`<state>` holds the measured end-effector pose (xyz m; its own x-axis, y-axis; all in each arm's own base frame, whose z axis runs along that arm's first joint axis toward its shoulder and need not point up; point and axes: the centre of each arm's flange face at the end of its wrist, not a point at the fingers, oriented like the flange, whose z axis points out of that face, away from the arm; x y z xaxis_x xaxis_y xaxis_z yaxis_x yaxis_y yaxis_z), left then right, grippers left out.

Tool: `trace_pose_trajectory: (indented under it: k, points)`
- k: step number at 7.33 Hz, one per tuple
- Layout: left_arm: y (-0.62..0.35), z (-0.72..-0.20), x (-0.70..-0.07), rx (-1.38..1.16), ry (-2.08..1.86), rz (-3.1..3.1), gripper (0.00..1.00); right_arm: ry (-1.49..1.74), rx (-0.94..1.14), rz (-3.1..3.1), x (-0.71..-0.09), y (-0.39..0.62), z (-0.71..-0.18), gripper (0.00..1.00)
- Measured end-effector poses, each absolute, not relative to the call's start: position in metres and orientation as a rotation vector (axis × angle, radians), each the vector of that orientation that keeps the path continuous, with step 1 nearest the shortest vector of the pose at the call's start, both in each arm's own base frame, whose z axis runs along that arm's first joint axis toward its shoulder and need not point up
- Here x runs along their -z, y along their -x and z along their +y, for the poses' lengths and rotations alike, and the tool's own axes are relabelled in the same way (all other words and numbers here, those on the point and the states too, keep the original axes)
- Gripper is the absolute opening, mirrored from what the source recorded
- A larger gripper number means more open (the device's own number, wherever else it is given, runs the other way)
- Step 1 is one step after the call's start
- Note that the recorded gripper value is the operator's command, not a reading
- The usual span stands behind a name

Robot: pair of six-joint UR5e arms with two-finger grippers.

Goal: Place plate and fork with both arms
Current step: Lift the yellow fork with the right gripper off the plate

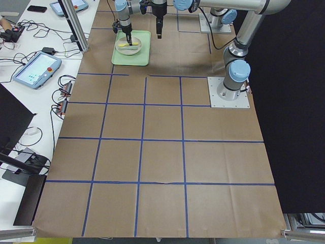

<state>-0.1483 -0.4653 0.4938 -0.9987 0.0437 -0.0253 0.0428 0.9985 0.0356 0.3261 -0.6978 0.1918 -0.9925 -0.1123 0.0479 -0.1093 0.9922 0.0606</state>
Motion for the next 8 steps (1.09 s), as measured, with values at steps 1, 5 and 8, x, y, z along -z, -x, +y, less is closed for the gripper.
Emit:
trace_pose_trajectory:
  k: [1,5,8]
  points:
    - [0.147,-0.462,-0.497,-0.052,-0.063,3.114,1.00,-0.171,0.089,-3.085,-0.192,-0.326,-0.698,0.03]
    - [0.133,-0.447,-0.492,-0.052,-0.014,3.125,1.00,-0.156,0.083,-3.087,-0.195,-0.328,-0.698,0.00]
    - [0.111,-0.439,-0.488,-0.057,0.062,3.122,1.00,-0.138,0.112,-3.085,-0.204,-0.329,-0.694,0.00]
